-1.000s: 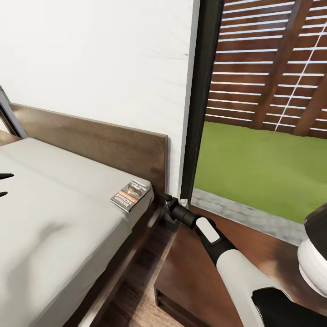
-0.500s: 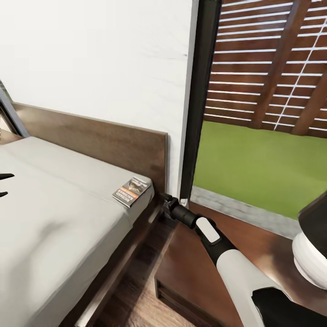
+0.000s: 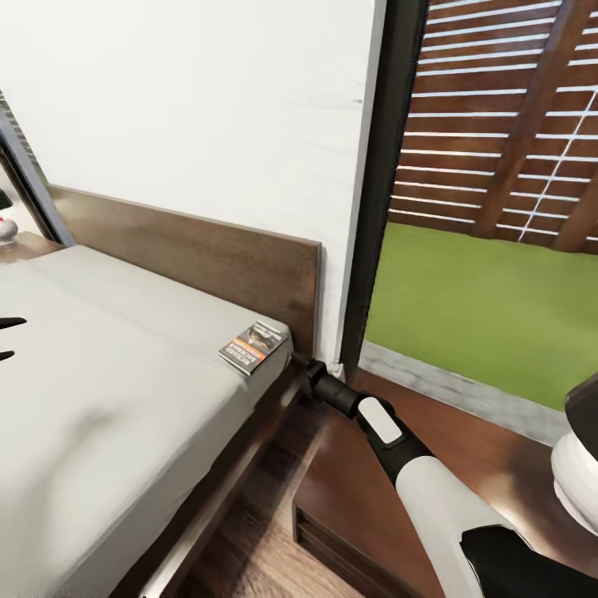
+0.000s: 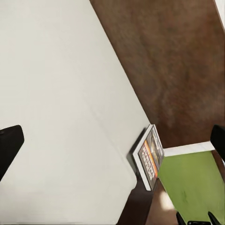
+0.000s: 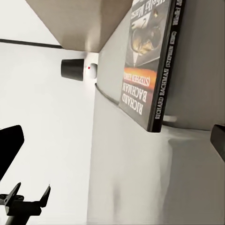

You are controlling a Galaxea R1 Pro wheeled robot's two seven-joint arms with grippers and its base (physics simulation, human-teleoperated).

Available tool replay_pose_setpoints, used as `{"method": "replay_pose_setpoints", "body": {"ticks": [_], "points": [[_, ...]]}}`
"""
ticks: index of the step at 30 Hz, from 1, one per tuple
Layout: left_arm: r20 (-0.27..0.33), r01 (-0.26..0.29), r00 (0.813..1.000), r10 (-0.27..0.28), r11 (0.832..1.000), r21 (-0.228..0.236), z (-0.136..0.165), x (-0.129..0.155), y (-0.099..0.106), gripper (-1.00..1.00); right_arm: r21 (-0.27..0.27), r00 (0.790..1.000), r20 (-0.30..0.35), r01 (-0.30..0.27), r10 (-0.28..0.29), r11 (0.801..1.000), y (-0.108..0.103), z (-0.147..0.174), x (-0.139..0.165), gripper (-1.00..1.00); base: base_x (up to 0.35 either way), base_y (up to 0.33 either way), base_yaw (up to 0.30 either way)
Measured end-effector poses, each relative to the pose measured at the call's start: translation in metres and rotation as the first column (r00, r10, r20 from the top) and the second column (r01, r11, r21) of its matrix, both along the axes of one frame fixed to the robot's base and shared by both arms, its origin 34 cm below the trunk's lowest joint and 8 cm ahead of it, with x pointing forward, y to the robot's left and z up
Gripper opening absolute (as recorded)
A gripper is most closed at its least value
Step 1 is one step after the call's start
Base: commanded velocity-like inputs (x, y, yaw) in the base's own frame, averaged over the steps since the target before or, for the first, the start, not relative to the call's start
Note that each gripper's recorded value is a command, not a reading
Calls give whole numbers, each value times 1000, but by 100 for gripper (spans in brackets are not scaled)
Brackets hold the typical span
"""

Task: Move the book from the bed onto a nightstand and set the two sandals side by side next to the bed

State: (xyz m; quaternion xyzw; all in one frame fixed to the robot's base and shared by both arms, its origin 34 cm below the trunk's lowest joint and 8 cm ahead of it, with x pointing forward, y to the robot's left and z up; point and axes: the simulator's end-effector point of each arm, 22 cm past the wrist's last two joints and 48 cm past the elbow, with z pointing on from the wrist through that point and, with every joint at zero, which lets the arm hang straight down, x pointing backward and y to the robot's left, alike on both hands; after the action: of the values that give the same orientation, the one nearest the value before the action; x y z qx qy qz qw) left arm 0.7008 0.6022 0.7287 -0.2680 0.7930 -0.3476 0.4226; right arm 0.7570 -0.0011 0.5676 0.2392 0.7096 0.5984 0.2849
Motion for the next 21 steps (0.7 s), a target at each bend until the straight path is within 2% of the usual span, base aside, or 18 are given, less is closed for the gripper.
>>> {"method": "replay_pose_setpoints", "body": {"ticks": [21], "points": [[1, -1, 1000, 1, 1000, 0, 1, 0, 1, 100, 3, 1000, -1, 2, -2, 1000, 0, 0, 0, 100, 0, 0, 245]]}}
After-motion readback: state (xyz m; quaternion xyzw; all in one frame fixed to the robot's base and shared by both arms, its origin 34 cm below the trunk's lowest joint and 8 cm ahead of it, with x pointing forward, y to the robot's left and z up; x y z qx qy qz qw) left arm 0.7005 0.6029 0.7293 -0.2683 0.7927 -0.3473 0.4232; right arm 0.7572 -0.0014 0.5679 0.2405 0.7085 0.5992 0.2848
